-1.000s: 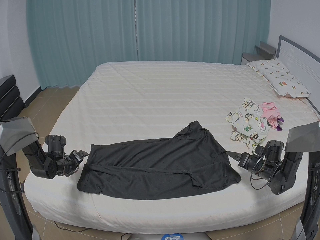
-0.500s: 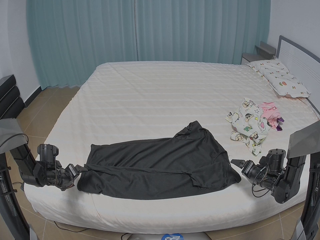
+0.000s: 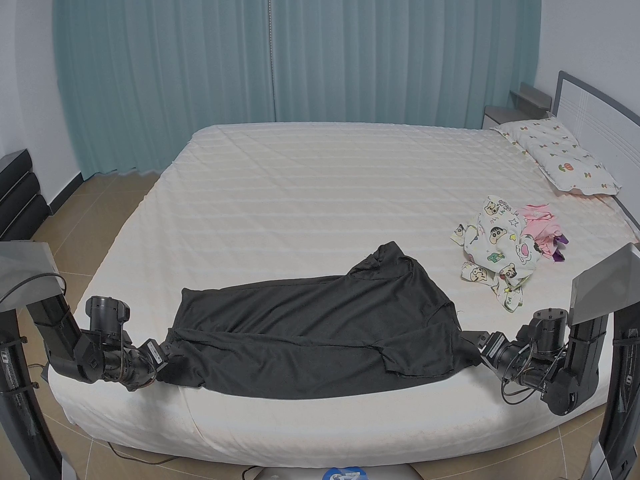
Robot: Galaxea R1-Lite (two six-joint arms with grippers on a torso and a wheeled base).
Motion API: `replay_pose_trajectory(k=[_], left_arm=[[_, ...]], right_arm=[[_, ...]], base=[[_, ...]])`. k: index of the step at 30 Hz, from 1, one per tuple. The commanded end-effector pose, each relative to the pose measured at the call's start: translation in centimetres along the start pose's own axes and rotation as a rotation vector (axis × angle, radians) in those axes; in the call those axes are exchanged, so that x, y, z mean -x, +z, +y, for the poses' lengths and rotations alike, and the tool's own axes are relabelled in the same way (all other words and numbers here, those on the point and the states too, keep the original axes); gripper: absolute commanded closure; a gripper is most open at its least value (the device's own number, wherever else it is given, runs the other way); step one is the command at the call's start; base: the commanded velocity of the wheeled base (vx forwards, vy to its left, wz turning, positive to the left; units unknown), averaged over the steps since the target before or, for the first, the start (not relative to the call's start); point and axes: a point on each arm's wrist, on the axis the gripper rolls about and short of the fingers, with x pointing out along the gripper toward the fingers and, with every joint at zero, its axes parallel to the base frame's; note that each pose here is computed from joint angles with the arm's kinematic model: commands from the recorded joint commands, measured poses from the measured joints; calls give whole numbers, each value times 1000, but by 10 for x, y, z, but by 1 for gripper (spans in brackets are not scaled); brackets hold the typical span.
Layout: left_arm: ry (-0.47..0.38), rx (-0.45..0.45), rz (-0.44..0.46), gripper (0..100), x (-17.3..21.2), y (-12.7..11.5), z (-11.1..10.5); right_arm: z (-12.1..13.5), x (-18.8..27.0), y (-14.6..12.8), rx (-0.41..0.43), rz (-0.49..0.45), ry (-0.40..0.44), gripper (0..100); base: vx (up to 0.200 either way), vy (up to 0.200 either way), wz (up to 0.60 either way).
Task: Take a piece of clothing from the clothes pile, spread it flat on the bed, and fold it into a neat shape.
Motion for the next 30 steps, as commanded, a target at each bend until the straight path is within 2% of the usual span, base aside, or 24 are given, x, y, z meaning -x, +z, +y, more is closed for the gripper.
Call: replay_pose_trajectory(k=[1, 10, 11, 19, 24, 30], left_arm=[[0, -8, 11, 0, -3, -3, -2], [9, 8, -1, 0, -7, -5, -7], [9, 8, -1, 100, -7, -5, -7], [50, 16, -38, 100, -4, -4, -6], [91, 16, -70, 100, -4, -4, -5], [129, 35, -67, 100, -3, -6, 4]], right_arm=[[0, 0, -1, 0, -2, 6, 0], [-2, -1, -2, -1, 4, -1, 0], [-2, -1, -2, -1, 2, -2, 0], [-4, -3, -4, 5, -15, -30, 0], [0, -2, -13, 21, 18, -25, 0], [1, -4, -21, 31, 47, -25, 0]], base=[[0, 0, 0], [0, 0, 0], [0, 0, 0], [0, 0, 0], [0, 0, 0], [0, 0, 0]])
